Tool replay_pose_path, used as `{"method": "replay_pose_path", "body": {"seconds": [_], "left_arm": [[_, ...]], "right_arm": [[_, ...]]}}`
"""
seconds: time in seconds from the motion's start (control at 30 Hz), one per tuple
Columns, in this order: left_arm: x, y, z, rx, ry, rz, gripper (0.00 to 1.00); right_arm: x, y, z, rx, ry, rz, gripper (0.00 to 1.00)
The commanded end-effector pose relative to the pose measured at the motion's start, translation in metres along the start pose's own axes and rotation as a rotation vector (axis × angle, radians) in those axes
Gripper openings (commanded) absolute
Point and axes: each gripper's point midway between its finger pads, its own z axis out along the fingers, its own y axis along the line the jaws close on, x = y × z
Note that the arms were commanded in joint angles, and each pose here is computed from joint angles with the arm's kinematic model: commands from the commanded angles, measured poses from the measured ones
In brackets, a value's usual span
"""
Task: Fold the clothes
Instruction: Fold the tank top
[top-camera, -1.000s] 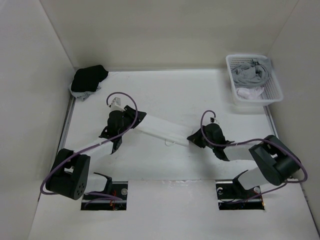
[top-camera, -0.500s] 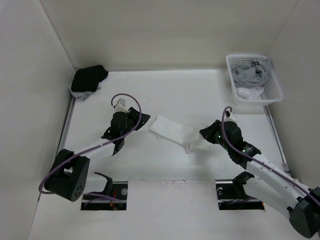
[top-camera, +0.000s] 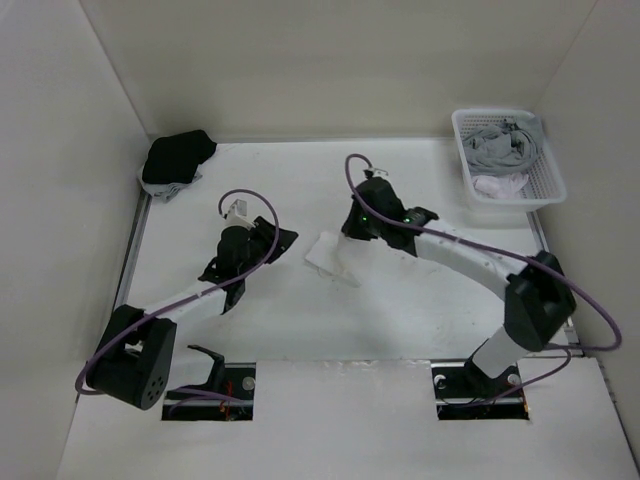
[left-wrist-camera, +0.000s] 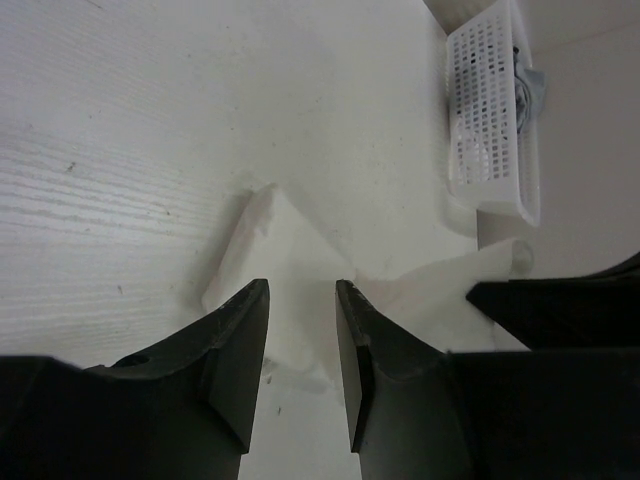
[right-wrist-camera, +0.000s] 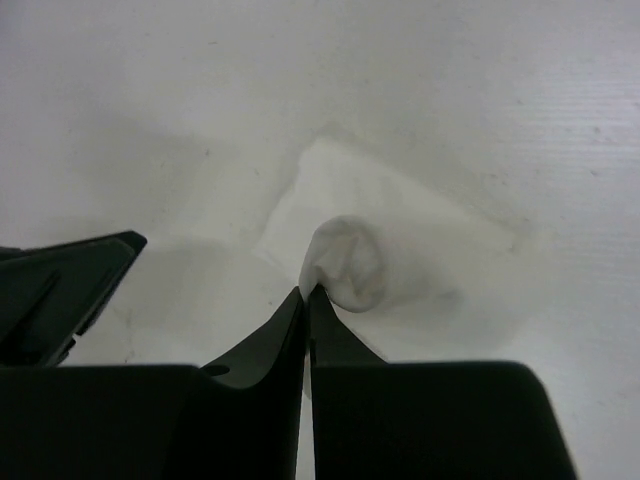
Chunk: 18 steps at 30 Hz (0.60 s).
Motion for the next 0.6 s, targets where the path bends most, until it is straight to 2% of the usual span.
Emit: {"method": "replay_pose_path", "body": {"seconds": [0.0,0.07,0.17,0.23,0.3,0.47,0.53,0.57], "left_arm": [[-0.008,-0.006,-0.006,0.044,-0.018,-0.002,0.31],[-0.013,-0.002,-0.008,0.044,-0.029,-0.014,0.31],[-0.023,0.004,-0.013,0.035,-0.058,-0.024,0.32],[-0.029,0.009,-0.015,0.025,-0.075,-0.03,0.32],[-0.033,0.011,-0.016,0.018,-0.086,-0.035,0.32],[-0.033,0.012,-0.014,0.009,-0.088,-0.032,0.36],[-0.032,0.015,-0.012,0.002,-0.087,-0.03,0.38],[-0.032,0.016,-0.012,-0.001,-0.086,-0.027,0.39]], "right_arm": [[0.002,0.033,0.022,-0.011,0.041,-0.068,0.06],[0.013,0.05,0.048,-0.013,0.076,-0.078,0.11],[0.025,0.074,0.074,-0.043,0.099,-0.065,0.27],[0.031,0.093,0.076,-0.097,0.11,-0.048,0.39],[0.025,0.1,0.066,-0.136,0.074,-0.031,0.45],[0.005,0.086,0.013,-0.2,-0.071,-0.014,0.45],[0.002,0.066,-0.007,-0.195,-0.128,-0.009,0.38],[0.0,0.053,-0.017,-0.189,-0.164,-0.007,0.3]]}}
